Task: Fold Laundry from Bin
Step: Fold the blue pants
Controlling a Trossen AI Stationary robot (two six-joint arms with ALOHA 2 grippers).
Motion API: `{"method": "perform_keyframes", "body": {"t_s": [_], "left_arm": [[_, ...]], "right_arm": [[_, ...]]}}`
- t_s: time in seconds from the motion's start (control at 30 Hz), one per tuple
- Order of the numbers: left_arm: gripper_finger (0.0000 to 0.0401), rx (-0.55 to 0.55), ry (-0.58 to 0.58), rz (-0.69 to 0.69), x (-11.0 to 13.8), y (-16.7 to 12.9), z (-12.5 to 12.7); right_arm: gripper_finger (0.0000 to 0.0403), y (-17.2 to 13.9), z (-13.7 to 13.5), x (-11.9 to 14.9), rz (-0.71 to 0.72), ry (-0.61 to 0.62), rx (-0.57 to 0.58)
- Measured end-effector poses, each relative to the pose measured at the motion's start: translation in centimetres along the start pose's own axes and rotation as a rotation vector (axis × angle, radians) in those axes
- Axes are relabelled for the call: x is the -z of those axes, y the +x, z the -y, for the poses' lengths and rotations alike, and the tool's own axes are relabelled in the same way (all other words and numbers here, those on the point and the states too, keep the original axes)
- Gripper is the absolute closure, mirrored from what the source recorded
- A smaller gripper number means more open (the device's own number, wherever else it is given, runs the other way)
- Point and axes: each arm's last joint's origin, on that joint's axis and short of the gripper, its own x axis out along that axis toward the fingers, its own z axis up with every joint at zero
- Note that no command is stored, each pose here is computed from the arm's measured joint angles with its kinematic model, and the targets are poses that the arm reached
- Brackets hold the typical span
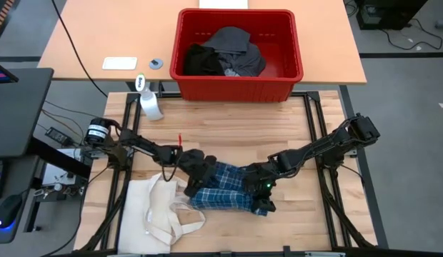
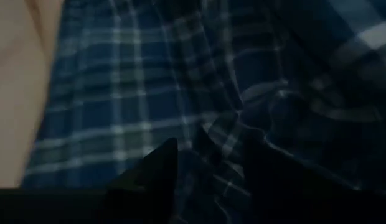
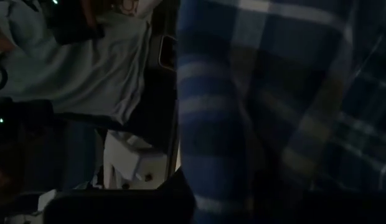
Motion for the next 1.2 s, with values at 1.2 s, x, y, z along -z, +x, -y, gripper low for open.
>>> {"method": "perform_keyframes", "body": {"t_s": [1.2], "left_arm": [[0.0221, 0.039, -0.081, 0.048, 3.8, -0.7, 2.7]], "right_arm": [[0.0262, -1.5, -0.4, 1.9, -0.020, 0.263, 0.245]]}}
